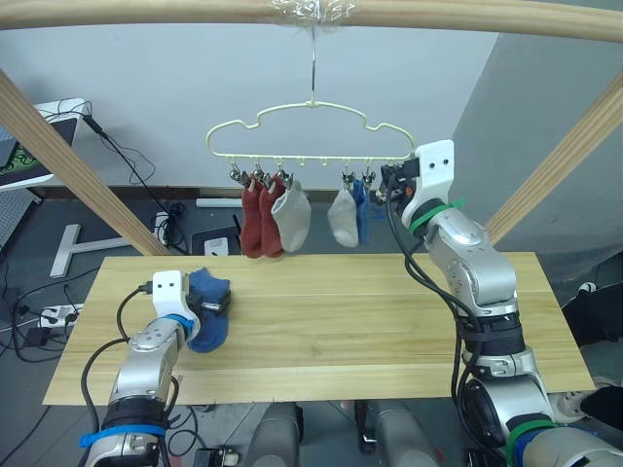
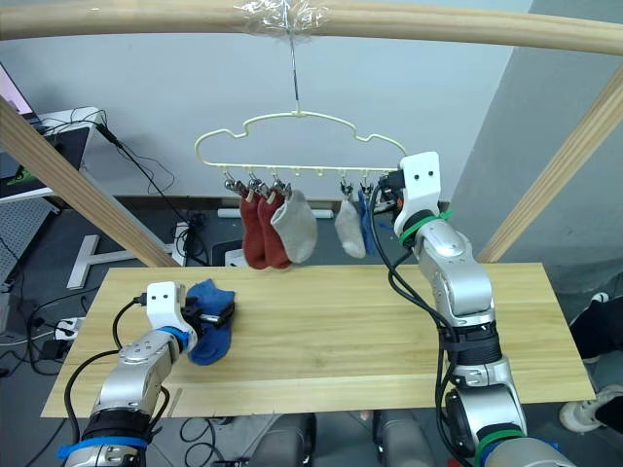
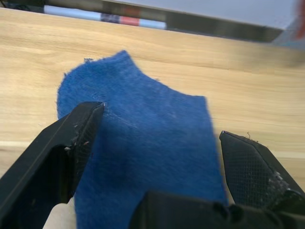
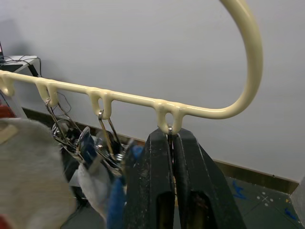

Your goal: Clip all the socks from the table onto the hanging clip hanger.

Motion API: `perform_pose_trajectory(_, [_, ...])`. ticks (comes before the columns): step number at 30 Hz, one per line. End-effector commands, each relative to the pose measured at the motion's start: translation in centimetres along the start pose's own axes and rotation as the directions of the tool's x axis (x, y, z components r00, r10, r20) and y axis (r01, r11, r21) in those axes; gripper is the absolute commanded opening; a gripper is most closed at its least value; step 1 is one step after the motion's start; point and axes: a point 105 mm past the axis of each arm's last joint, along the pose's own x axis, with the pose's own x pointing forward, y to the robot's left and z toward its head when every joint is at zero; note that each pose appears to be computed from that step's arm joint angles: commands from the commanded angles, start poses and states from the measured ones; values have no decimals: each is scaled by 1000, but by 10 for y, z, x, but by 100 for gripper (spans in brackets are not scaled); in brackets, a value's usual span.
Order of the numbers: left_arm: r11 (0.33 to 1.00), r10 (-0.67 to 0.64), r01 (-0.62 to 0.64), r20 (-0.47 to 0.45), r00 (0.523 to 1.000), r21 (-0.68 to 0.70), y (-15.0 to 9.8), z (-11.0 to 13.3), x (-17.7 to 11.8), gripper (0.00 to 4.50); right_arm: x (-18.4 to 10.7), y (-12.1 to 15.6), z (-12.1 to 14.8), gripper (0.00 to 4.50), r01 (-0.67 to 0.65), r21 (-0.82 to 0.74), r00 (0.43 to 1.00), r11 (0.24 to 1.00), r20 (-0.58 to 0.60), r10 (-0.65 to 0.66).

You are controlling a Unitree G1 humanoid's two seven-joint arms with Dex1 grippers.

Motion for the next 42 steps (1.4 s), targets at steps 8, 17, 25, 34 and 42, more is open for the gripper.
perform_pose_trajectory(8, [997,-1,-7,-94,996,-83,4,-23,3,411,-7,-5,9,0,16,-4,1000,1000,27,-16])
perform_pose_trajectory(17, [997,-79,76,-135,988,-27,-12,-39,-3,147,-7,-5,8,0,7,-10,1000,1000,17,-7])
perform_pose_trajectory(25, [956,-290,291,32,957,-38,-72,-2,-9,2,-9,-15,11,0,-18,9,1000,1000,-11,18])
perform_pose_trajectory(34, [807,-585,580,298,755,115,-171,72,-55,2,-15,-34,6,0,28,378,981,926,-187,46])
perform_pose_trajectory(42, [759,-642,575,503,579,307,-220,144,-76,2,-18,-23,16,0,9,547,951,837,-265,163])
